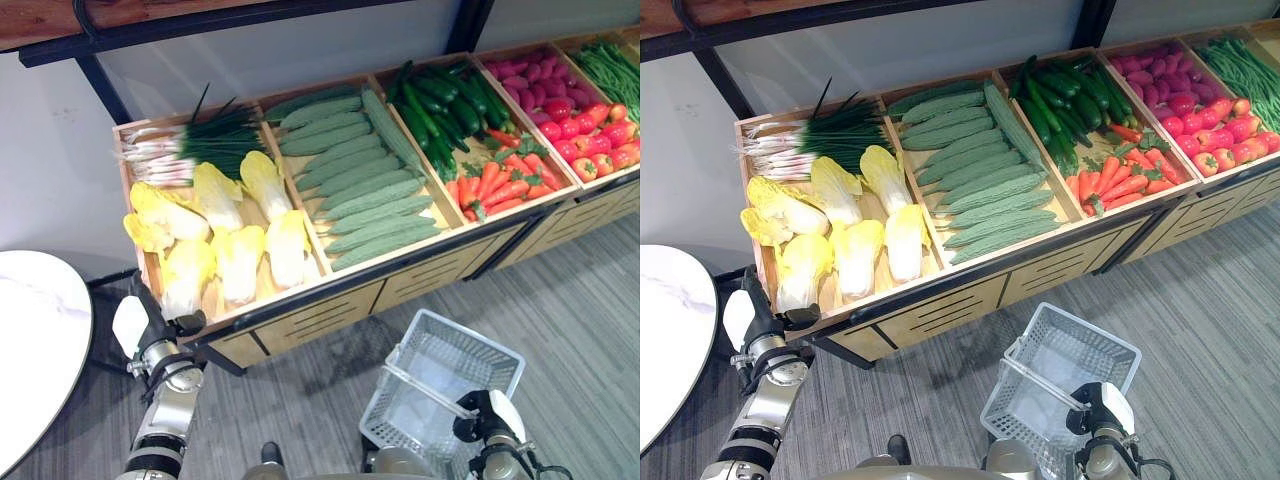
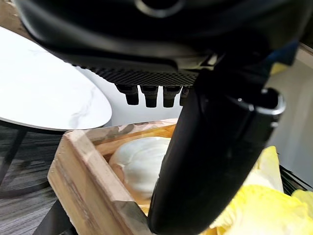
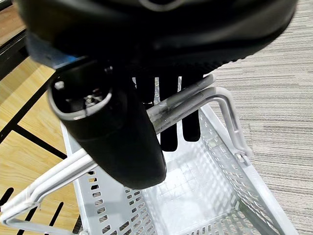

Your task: Get the vegetables into the basket

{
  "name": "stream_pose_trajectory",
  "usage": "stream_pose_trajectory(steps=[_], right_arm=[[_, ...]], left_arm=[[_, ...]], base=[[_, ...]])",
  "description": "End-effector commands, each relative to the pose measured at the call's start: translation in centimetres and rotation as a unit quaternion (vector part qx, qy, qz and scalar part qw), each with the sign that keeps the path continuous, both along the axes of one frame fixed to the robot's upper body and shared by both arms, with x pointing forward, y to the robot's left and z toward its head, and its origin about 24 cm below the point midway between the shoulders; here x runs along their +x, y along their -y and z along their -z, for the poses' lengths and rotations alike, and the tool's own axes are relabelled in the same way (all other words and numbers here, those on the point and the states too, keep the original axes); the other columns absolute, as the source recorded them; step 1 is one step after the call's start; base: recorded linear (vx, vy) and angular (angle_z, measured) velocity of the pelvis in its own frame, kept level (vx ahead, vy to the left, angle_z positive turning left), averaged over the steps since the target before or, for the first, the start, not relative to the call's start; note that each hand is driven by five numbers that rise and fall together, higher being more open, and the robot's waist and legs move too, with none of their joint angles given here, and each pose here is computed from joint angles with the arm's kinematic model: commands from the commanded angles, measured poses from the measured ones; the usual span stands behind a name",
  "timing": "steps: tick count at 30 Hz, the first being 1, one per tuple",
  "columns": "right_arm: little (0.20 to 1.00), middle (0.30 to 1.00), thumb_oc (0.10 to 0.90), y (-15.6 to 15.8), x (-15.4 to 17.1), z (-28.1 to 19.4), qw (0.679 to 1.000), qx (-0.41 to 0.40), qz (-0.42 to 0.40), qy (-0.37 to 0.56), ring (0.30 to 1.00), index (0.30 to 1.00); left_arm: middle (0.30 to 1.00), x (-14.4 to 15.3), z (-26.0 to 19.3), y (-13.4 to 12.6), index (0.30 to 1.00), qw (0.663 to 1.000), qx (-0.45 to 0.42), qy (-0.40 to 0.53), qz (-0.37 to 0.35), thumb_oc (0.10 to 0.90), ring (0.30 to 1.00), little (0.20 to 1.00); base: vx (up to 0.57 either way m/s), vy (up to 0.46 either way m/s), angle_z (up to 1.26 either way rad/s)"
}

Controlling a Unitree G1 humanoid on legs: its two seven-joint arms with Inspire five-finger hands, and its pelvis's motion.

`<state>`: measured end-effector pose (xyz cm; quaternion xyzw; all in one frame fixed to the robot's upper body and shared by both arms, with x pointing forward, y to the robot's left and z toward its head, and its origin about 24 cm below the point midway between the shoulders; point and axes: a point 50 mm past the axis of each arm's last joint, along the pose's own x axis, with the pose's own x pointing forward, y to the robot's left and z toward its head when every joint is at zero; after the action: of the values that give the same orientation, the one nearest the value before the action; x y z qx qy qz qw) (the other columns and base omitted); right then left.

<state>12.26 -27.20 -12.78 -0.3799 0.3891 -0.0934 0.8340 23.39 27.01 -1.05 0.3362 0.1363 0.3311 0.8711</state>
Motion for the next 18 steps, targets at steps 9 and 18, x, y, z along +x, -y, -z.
stream_pose_trajectory(steps=[9,18], right_arm=[[0.300,0.300,0.400,-0.4,2.2,-0.9,0.998,-0.003,-0.034,0.045,0.300,0.300],[0.300,0.300,0.400,-0.2,2.2,-1.0,0.999,0.001,-0.037,0.040,0.300,0.300]], left_arm=[[0.816,2.1,-5.0,-2.1,0.816,0.987,0.147,0.047,0.032,0.769,0.816,0.816],[0.448,1.9,-3.9,-3.1,0.448,0.981,0.184,-0.042,0.045,0.506,0.448,0.448]], base=[[0.00,0.001,-0.03],[0.00,0.000,0.00]])
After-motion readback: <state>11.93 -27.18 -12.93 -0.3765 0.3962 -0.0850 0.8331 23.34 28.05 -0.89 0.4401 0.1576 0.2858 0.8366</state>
